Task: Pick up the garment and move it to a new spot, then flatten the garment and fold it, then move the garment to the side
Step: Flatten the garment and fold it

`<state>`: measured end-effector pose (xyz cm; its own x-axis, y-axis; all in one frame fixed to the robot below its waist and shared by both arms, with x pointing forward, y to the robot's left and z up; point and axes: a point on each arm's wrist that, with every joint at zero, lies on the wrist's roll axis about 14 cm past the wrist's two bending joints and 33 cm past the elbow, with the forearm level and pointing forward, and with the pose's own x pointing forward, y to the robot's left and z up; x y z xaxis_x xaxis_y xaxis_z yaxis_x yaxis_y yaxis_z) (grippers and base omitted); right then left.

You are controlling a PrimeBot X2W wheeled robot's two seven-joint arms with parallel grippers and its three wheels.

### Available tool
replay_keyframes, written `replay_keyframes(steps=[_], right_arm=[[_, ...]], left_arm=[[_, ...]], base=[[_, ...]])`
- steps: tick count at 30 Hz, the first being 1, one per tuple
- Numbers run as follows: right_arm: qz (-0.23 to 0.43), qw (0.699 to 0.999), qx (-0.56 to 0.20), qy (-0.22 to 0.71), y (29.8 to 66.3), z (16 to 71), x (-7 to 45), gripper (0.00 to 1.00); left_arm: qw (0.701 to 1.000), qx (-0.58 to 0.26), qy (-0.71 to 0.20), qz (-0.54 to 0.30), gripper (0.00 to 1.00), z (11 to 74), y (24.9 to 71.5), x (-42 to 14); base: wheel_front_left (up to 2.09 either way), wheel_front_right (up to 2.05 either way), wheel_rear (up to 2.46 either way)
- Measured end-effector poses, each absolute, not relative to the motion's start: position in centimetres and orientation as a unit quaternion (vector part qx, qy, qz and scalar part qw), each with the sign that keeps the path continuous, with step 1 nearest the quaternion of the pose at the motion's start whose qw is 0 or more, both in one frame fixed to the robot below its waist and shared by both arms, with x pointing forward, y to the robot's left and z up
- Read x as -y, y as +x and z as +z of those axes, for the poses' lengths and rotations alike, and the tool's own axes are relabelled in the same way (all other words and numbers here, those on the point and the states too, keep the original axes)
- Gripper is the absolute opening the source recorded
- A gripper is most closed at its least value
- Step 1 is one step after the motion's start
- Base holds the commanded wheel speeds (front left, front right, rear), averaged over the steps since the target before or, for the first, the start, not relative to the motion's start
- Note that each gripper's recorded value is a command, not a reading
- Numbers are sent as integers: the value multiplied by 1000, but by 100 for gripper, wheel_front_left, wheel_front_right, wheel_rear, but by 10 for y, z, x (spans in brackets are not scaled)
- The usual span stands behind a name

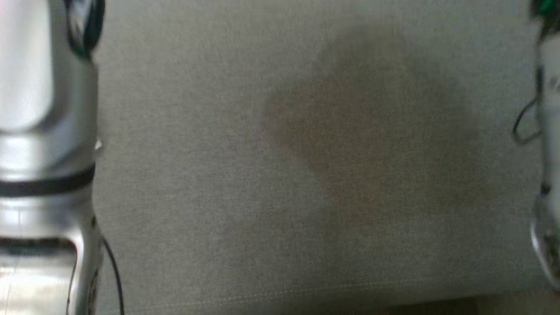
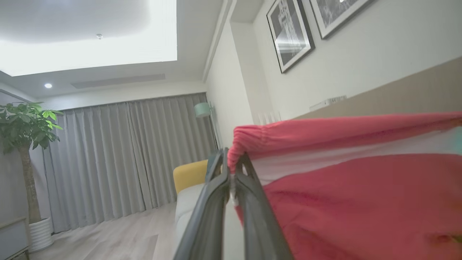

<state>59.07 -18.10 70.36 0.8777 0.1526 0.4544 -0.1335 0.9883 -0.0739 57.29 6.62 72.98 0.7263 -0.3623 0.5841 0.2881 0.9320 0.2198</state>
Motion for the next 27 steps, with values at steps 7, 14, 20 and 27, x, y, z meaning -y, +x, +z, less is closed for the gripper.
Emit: replay_keyframes(steps=[7,14,20,27], right_arm=[[62,990,124,-11,594,603,186,0],[54,996,-68,34,520,448,183,0],[41,987,-141,70,464,397,178,0],[17,982,-159,99,416,388,184,0]], left_arm=[[962,206,-20,-180,0,632,587,-56],[980,-36,-79,-178,0,452,524,-53],[969,-153,-114,-159,0,383,458,-55],[966,-169,-125,-151,0,383,415,-54]], base=[[0,0,0],[0,0,0],[0,0,0],[0,0,0]])
